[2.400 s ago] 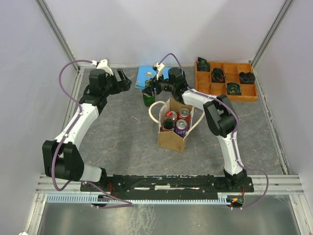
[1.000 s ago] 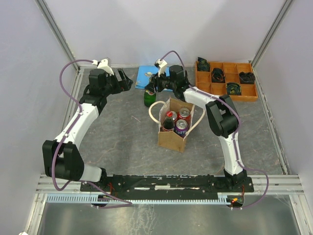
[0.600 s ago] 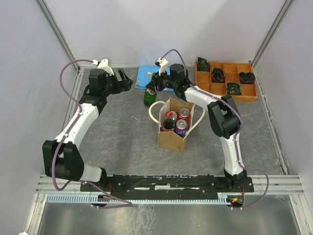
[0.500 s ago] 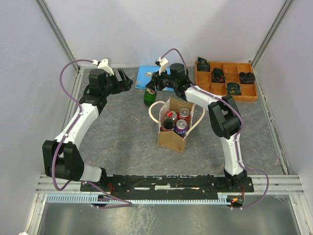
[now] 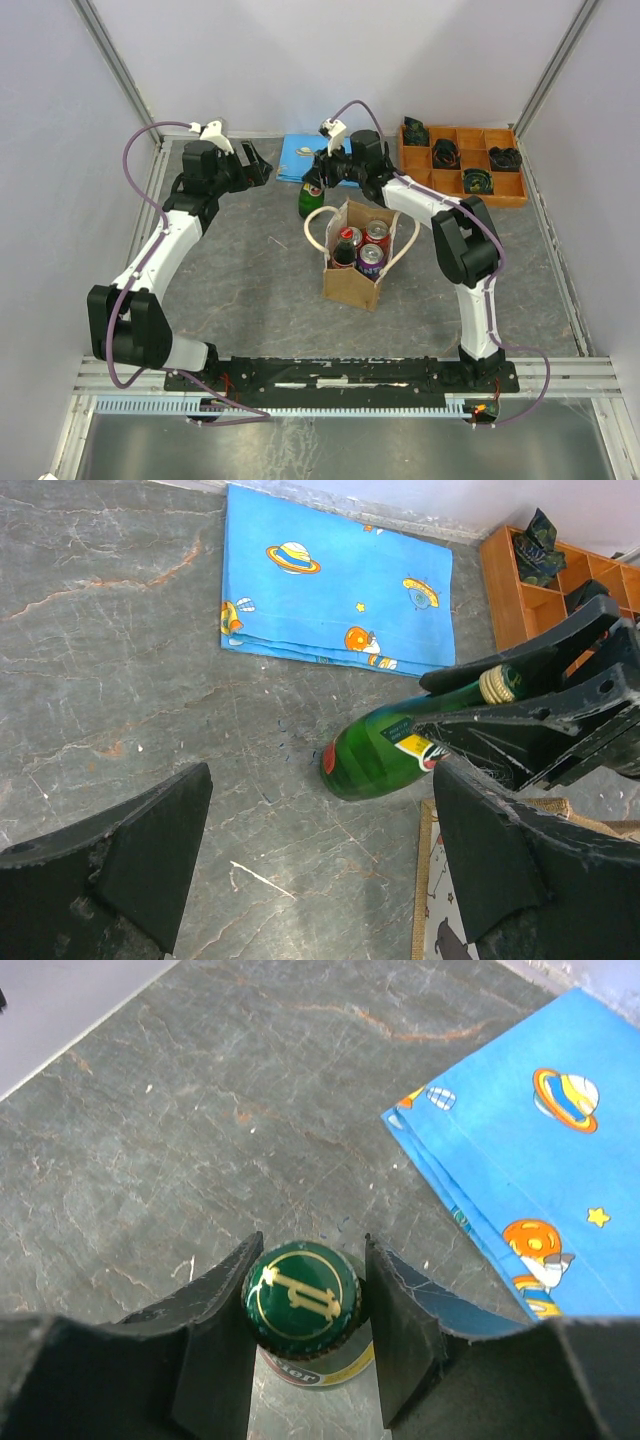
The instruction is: Place the beverage into the canvas bag
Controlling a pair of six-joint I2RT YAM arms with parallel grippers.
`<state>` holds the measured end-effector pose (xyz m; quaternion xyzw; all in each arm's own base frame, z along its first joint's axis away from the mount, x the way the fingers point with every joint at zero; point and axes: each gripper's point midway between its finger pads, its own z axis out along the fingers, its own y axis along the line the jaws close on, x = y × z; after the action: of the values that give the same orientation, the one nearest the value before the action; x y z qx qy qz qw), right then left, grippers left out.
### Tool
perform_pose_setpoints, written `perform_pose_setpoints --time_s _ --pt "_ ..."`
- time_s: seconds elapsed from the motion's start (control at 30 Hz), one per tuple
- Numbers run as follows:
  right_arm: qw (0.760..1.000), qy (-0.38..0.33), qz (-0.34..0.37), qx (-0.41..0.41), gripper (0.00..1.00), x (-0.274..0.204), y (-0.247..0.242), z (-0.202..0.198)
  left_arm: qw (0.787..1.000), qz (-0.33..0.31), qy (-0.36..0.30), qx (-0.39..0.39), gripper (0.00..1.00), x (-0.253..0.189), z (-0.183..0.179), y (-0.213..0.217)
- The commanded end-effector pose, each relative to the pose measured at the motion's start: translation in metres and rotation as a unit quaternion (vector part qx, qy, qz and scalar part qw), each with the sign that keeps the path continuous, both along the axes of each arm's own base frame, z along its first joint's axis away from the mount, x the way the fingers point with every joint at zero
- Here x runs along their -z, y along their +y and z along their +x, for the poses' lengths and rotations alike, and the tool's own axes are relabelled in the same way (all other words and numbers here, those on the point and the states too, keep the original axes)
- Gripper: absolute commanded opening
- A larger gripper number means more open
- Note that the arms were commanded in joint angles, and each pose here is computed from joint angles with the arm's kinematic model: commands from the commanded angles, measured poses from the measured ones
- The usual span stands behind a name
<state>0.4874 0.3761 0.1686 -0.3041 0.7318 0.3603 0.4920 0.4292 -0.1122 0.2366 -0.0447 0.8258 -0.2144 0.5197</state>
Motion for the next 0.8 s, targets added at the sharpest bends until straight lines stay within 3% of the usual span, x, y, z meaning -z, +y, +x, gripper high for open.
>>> perform_pose_setpoints --time_s 0.0,0.47,0.77 --pt "0.993 -0.102 0.057 -0.006 0.0 -0.097 -0.004 -0.007 0.999 -0.035 -0.024 0.006 0.97 -0.022 0.005 -0.009" --pt "0.993 -0.115 0.024 0.008 0.0 -0.102 -0.02 -0.017 0.999 -0.04 -0.023 0.011 0.97 -0.022 0.001 -0.012" --pt "0.991 -0.114 -0.066 0.003 0.0 -0.069 -0.03 -0.025 0.999 -0.041 -0.021 0.013 0.97 -0.019 0.001 -0.014"
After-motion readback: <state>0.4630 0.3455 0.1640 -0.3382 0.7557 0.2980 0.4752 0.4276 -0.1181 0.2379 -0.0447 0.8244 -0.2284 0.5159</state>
